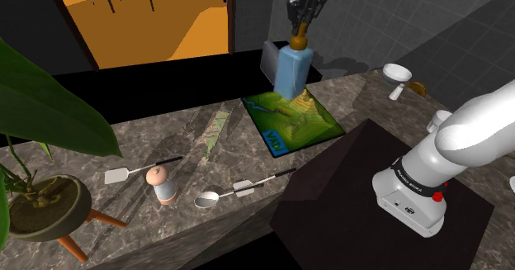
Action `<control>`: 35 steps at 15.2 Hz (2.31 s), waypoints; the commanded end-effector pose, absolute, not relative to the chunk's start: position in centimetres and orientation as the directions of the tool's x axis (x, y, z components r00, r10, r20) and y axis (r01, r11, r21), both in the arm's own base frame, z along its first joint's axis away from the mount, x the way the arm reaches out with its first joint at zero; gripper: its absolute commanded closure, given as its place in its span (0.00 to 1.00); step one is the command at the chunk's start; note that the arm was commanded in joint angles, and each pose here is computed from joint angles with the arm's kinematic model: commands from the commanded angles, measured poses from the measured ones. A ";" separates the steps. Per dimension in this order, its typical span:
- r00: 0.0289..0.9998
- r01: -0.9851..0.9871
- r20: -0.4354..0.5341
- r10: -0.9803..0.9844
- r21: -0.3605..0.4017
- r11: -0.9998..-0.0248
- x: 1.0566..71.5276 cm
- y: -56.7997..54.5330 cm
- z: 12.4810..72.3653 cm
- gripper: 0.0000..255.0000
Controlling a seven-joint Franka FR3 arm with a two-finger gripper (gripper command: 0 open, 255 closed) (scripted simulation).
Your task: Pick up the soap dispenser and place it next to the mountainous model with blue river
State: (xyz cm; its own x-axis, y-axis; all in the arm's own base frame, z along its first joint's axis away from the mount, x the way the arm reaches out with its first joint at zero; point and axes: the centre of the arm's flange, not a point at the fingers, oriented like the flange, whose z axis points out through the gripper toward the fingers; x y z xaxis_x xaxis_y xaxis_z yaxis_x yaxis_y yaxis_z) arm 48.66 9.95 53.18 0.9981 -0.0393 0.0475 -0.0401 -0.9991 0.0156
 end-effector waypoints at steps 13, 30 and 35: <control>0.998 -0.039 0.048 -0.038 0.015 -0.999 50.9 -8.6 53.4 1.00; 0.998 -0.039 0.048 -0.038 0.015 -0.999 53.8 -30.9 53.4 1.00; 0.998 -0.039 0.048 -0.038 0.015 -0.999 54.7 -37.4 53.4 1.00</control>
